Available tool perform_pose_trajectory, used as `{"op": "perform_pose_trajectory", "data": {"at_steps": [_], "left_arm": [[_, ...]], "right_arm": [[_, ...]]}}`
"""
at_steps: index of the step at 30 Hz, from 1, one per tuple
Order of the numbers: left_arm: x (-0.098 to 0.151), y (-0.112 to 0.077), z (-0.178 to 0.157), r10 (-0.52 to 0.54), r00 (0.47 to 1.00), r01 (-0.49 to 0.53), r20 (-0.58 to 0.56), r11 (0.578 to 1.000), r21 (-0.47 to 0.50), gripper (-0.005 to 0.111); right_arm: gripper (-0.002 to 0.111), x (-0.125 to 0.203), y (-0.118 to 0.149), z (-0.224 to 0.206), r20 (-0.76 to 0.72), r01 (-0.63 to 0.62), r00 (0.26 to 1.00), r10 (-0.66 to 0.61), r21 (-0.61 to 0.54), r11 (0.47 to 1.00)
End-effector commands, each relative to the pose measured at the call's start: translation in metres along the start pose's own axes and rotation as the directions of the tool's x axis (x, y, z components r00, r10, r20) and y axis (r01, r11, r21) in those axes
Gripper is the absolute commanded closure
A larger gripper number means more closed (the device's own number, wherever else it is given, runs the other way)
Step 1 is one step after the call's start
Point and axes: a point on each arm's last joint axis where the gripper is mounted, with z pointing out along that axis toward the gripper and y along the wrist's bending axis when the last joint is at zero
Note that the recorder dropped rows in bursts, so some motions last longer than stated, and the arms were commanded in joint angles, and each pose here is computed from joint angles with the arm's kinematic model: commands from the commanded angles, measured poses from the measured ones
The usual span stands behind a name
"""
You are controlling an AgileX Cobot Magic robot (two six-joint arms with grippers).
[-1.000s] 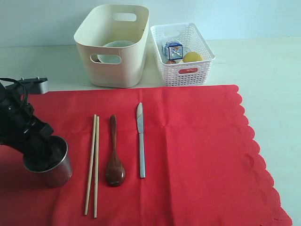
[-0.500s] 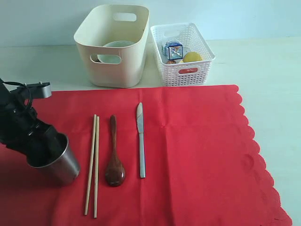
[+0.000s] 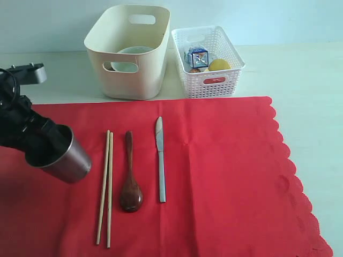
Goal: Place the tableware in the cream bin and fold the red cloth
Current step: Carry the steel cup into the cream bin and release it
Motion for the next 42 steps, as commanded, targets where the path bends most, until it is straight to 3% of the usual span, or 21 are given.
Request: {"op": "perform_pose_trajectory", "data": {"at_steps": [1, 9, 19, 33, 42], "left_arm": [[-0.009, -0.008, -0.022, 0.024, 0.995, -0.024, 0.094, 1.0, -0.008, 0.107], [-0.037, -0.015, -0.055, 0.055, 0.961, -0.046, 0.271, 0.998, -0.039, 0.107], [-0.088, -0.023, -0.108, 0.095, 0.827, -0.053, 0.554, 0.994, -0.091, 0.107], [-0.158, -0.006, -0.101, 0.102, 0.802, -0.07, 0.588, 0.995, -0.078, 0.107], [-0.195, 0.013, -0.07, 0.093, 0.816, -0.067, 0.57, 0.995, -0.068, 0.107]], "right_arm": [[0.081, 0.001, 0.0, 0.0, 0.009, -0.005, 1.0, 0.005, 0.006, 1.0], [0.081, 0.001, 0.0, 0.0, 0.009, -0.005, 1.0, 0.005, 0.006, 1.0], [0.081, 0.001, 0.0, 0.0, 0.009, -0.005, 1.0, 0.005, 0.006, 1.0], [0.081, 0.001, 0.0, 0.0, 0.009, -0.002, 1.0, 0.001, 0.007, 1.0], [0.081, 0.001, 0.0, 0.0, 0.009, -0.002, 1.0, 0.001, 0.007, 1.0]]}}
